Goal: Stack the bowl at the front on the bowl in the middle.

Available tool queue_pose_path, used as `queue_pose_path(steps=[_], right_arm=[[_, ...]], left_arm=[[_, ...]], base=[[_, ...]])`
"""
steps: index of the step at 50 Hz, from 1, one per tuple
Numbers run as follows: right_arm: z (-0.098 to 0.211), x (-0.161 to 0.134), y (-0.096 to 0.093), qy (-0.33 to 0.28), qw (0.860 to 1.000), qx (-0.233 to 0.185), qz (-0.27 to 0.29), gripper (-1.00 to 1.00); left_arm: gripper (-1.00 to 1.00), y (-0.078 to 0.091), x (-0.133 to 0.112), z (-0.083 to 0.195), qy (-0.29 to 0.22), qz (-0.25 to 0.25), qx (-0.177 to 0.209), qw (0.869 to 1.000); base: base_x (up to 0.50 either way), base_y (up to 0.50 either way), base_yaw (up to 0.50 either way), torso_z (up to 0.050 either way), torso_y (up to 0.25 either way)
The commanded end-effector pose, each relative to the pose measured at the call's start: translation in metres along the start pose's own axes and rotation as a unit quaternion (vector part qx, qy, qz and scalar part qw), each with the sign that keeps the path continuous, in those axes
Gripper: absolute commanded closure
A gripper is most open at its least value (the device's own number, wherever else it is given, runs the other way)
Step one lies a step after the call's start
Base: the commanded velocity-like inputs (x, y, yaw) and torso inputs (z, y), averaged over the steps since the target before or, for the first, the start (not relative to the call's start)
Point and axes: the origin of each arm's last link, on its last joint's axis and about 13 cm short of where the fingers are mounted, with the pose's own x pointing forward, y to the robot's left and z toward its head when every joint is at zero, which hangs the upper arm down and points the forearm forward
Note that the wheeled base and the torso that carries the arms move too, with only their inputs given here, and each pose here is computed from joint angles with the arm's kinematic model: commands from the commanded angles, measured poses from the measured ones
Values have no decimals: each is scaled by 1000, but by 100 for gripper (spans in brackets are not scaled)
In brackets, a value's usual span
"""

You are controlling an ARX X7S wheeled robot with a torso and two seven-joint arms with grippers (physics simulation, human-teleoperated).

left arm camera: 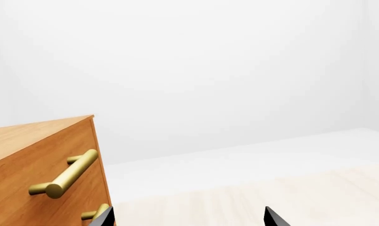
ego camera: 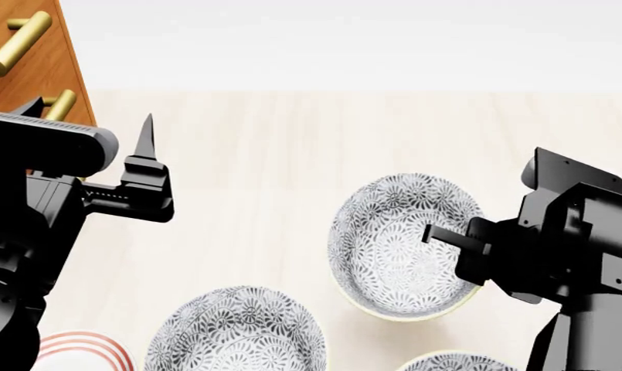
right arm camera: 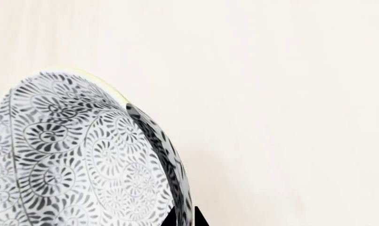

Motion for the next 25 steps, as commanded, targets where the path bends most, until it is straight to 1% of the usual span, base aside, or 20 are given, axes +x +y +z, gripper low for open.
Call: queue_pose_path(steps=[1,5,10,11,12,13,14,15,16,17,21,25], right_arm=[[20,-41,13,-42,999,-7,32,100],[25,-57,17,-55,998,-13,34,100],[34,-80,21,-72,996,-32,47,100],[32,-83,21,-80,995,-40,35,100],[32,-89,15,-81,996,-38,5,100],[30,-94,16,-87,995,-39,-11,100],[28,-100,21,-96,994,-48,-2,100],[27,-106,24,-93,994,-49,11,100],[25,-113,28,-93,993,-52,42,100],[23,-118,30,-89,993,-58,58,100],[20,-131,34,-93,992,-63,64,100],[17,-137,38,-91,991,-69,73,100]], left_arm=[[-100,1,0,1,0,0,-1,1000],[-100,1,-1,1,0,0,-1,1000],[-100,2,-1,1,0,0,-1,1000],[-100,1,-2,1,0,0,-1,1000],[-100,1,-2,2,0,0,-1,1000],[-100,1,-2,2,-1,0,-1,1000],[-100,1,-2,2,-1,0,-2,1000],[-100,1,-3,3,-2,0,-2,1000],[-100,2,-3,3,-2,0,-2,1000],[-100,2,-3,3,-2,0,-2,1000],[-100,2,-3,5,-4,0,-4,1000],[-100,2,-2,5,-6,1,-4,1000]], base=[[0,0,0,0,0],[0,0,0,0,0],[0,0,0,0,0],[0,0,0,0,0],[0,0,0,0,0],[0,0,0,0,0],[0,0,0,0,0],[0,0,0,0,0],[0,0,0,0,0],[0,0,0,0,0],[0,0,0,0,0],[0,0,0,0,0]])
